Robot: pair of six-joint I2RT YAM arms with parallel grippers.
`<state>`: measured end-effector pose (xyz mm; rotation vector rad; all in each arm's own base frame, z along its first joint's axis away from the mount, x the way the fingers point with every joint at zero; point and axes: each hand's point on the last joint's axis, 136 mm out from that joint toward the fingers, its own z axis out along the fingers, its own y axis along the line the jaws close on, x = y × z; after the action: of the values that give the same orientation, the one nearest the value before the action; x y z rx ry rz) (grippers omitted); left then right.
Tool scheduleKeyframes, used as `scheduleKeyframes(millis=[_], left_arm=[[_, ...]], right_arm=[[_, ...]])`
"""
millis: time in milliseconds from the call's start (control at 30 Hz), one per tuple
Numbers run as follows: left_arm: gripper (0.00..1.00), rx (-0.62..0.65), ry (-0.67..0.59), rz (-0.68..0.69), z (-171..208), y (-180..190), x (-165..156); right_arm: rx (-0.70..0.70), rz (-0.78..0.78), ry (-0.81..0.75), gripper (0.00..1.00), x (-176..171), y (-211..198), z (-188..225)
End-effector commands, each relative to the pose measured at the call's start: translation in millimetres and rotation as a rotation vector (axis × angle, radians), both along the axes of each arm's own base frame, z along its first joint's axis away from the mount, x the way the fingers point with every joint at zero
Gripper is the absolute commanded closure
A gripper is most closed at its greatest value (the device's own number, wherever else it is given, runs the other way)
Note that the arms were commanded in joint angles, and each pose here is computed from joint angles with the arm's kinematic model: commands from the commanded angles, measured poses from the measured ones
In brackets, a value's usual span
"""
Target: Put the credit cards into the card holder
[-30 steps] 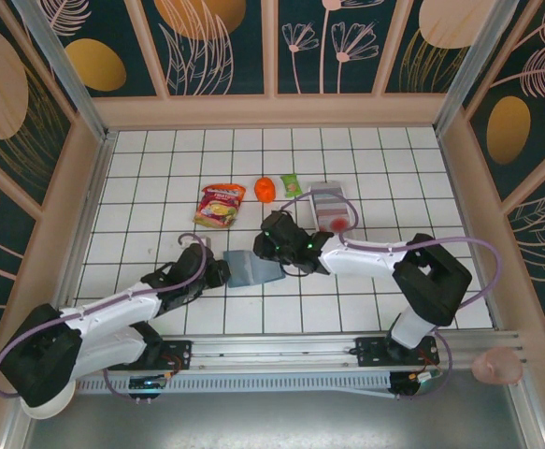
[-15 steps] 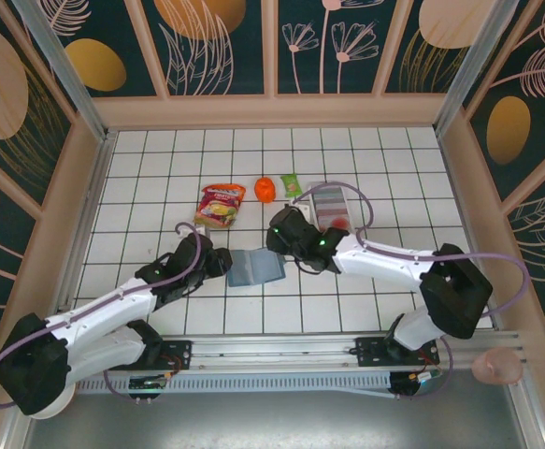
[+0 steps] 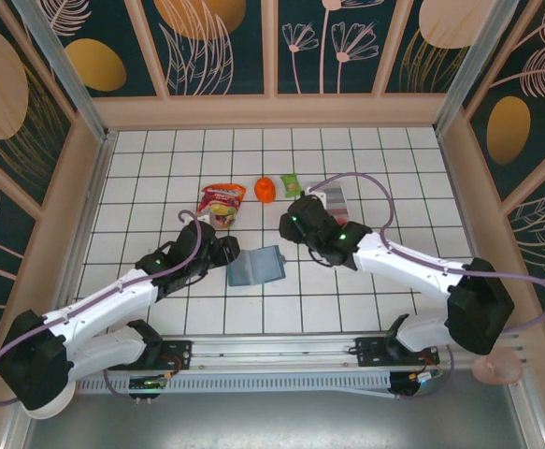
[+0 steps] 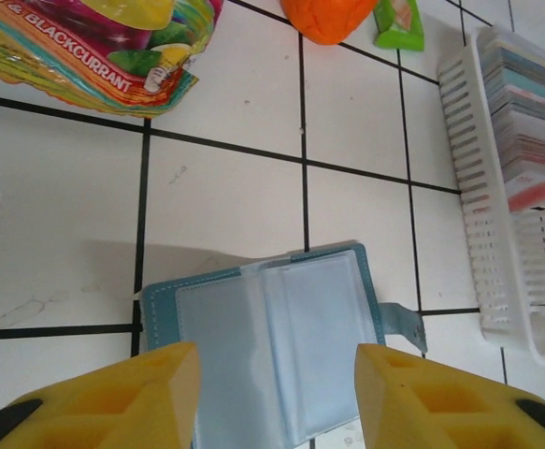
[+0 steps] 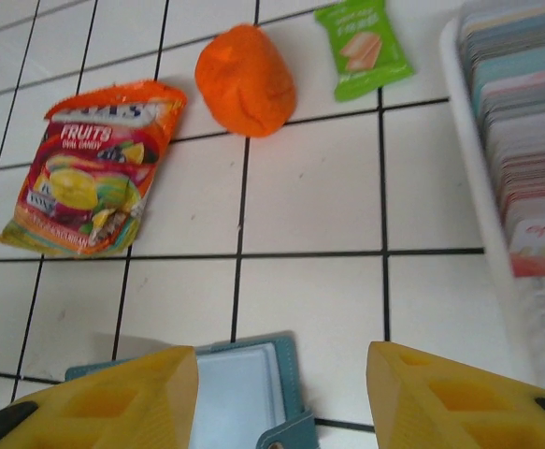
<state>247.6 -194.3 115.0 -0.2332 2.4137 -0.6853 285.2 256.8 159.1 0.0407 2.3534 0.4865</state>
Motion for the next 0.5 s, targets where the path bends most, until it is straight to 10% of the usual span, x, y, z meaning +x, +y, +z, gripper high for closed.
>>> scheduleKeyframes(millis=[0, 267, 467], left_arm=[[0.51, 0.045, 0.01, 0.031, -3, 7, 3], [0.43, 0.025, 0.015, 0.032, -8, 4, 4], [0.38, 0.003, -0.041, 0.018, 1, 6, 2]], right_arm=[[-0.035, -0.015, 0.004, 0.48, 2, -21, 4], [-0.112, -0.115, -0.255, 0.48, 13, -78, 76], [-0.133, 0.123, -0.638, 0.45, -6, -73, 158]])
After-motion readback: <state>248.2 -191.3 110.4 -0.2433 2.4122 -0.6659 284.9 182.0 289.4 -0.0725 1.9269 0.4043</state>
